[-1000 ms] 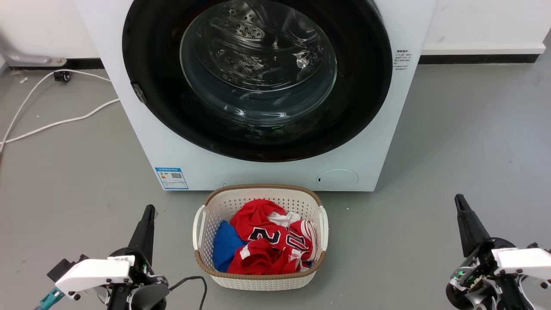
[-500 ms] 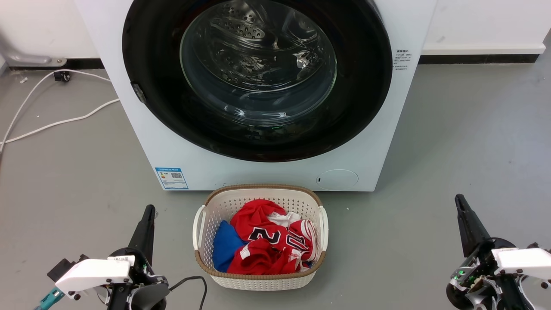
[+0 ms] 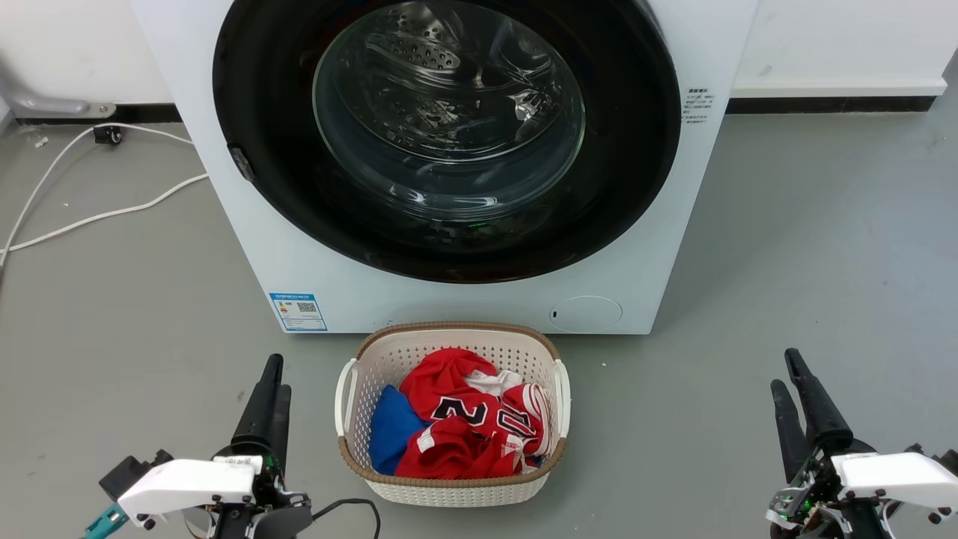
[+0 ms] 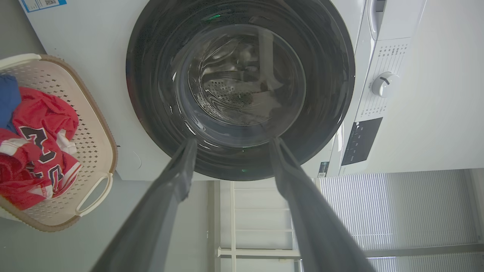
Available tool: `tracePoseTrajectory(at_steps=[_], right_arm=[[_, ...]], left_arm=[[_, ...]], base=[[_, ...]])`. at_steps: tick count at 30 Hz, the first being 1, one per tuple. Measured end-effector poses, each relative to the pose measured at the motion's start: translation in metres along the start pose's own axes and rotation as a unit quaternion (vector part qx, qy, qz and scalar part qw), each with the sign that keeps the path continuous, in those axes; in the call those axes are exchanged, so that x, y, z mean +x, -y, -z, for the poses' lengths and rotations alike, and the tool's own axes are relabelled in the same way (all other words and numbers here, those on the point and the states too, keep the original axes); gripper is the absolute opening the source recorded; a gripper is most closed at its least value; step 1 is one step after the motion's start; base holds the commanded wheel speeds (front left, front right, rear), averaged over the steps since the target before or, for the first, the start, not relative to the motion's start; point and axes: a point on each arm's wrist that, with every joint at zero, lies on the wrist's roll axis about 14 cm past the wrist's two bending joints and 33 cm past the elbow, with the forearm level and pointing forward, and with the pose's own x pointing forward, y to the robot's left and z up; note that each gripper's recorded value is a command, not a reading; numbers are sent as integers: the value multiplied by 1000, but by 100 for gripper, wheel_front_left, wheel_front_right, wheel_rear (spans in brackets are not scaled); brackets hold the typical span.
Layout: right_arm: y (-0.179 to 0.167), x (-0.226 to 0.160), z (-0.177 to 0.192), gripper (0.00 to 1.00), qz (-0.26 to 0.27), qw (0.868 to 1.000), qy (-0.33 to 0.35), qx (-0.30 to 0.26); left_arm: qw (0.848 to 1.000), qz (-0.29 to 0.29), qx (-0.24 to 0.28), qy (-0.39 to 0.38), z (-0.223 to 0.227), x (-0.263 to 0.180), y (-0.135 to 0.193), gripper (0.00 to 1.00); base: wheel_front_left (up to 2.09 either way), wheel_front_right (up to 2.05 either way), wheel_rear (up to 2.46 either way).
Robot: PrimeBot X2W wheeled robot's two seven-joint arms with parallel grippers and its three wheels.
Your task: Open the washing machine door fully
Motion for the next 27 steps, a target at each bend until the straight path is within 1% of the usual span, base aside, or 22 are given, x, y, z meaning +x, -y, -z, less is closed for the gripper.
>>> tracePoseTrajectory(at_steps=[5, 11, 12, 13, 19, 27], right_arm=[[-7, 0, 1, 100, -10, 999, 1, -48], [-12, -2, 1, 100, -17, 991, 4, -132], [-16, -2, 1, 100, -23, 984, 5, -176], [-18, -2, 1, 100, -26, 981, 5, -190], [-24, -3, 6, 100, -37, 962, -1, -270], [-26, -5, 16, 100, -45, 934, -18, -353]], left_arm=[[999, 16, 50, 4, 0, 1, 11, 100], [992, 35, 124, 3, 4, 1, 24, 100], [987, 41, 156, 1, 6, 1, 28, 100], [985, 42, 169, -1, 7, 1, 28, 100], [968, 44, 246, -4, 7, -1, 27, 100], [945, 48, 324, -12, 13, -2, 25, 100]], base=[[0, 0, 0], [0, 0, 0], [0, 0, 0], [0, 0, 0], [0, 0, 0], [0, 0, 0]])
